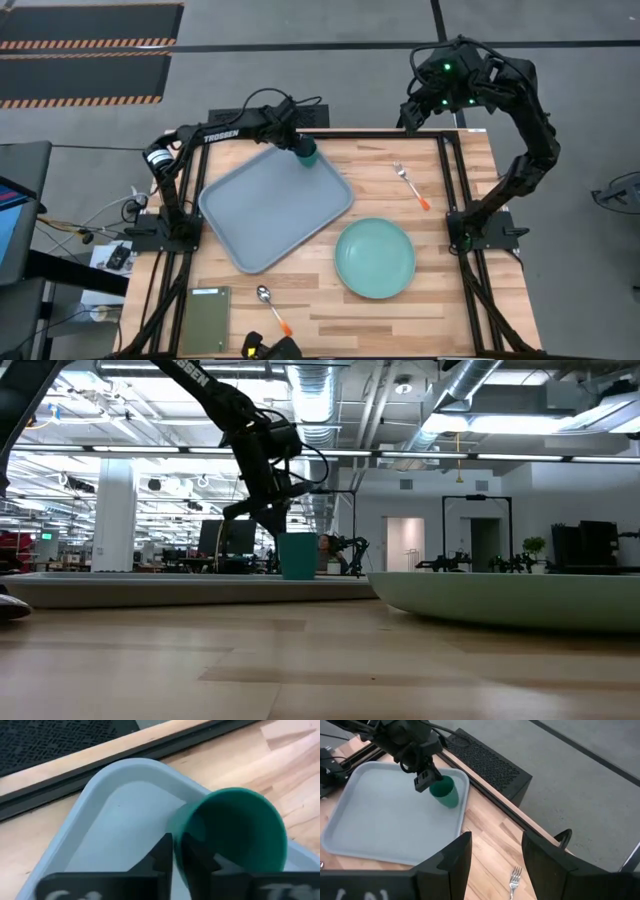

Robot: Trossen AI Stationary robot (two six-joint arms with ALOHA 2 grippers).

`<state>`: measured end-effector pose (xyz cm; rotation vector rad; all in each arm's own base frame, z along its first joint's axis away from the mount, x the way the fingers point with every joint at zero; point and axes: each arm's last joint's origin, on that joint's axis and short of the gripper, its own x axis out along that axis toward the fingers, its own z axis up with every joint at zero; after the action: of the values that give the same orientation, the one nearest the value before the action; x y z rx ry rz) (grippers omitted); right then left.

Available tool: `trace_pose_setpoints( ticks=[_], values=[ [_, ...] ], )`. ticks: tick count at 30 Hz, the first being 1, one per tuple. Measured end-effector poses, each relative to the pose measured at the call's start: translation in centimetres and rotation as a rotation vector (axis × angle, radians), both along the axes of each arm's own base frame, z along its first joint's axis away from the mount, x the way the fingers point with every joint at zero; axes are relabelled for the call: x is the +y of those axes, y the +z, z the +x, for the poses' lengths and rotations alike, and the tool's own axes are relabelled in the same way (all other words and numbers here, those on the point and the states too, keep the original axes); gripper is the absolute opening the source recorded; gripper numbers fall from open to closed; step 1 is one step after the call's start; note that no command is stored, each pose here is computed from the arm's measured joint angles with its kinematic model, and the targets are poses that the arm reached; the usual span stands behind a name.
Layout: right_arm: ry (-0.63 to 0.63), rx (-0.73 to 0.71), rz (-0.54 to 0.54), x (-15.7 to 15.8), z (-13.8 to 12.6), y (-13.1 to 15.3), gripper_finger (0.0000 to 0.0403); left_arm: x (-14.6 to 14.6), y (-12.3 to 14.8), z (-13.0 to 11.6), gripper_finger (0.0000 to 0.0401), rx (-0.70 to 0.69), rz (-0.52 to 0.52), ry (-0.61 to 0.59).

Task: Pick and place plate/cup/fork/spoon on tray
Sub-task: Put the teal cup on the gray tray

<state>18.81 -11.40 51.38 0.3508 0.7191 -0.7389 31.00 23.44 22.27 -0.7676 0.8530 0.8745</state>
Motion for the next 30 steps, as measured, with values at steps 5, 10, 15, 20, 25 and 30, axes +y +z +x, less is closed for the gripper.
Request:
trace_pose_setpoints(
  ticks=[5,10,15,20,25,30],
  values=[
    [0.000,-0.001,0.000,0.0,0.0,0.0,0.0198,-0.1,0.1,-0.1,0.0004,0.009,0.007,-0.013],
    [0.000,0.000,0.000,0.0,0.0,0.0,0.0198,-0.2,0.2,-0.3,0.0002,0.045,-0.013,-0.020],
    [0.001,0.000,0.000,0.0,0.0,0.0,0.0198,-0.1,1.5,-0.8,0.0001,0.158,0.022,-0.031],
    [0.011,0.007,-0.008,0.0,0.0,0.0,0.0198,0.4,3.0,-1.1,0.0000,0.198,0.072,-0.033],
    [0.011,0.007,-0.008,0.0,0.0,0.0,0.0198,1.5,2.0,-2.1,0.0000,0.209,0.007,-0.015],
    [0.012,0.008,-0.009,0.0,0.0,0.0,0.0198,2.3,1.5,-2.9,0.0000,0.215,-0.013,0.015]
  ],
)
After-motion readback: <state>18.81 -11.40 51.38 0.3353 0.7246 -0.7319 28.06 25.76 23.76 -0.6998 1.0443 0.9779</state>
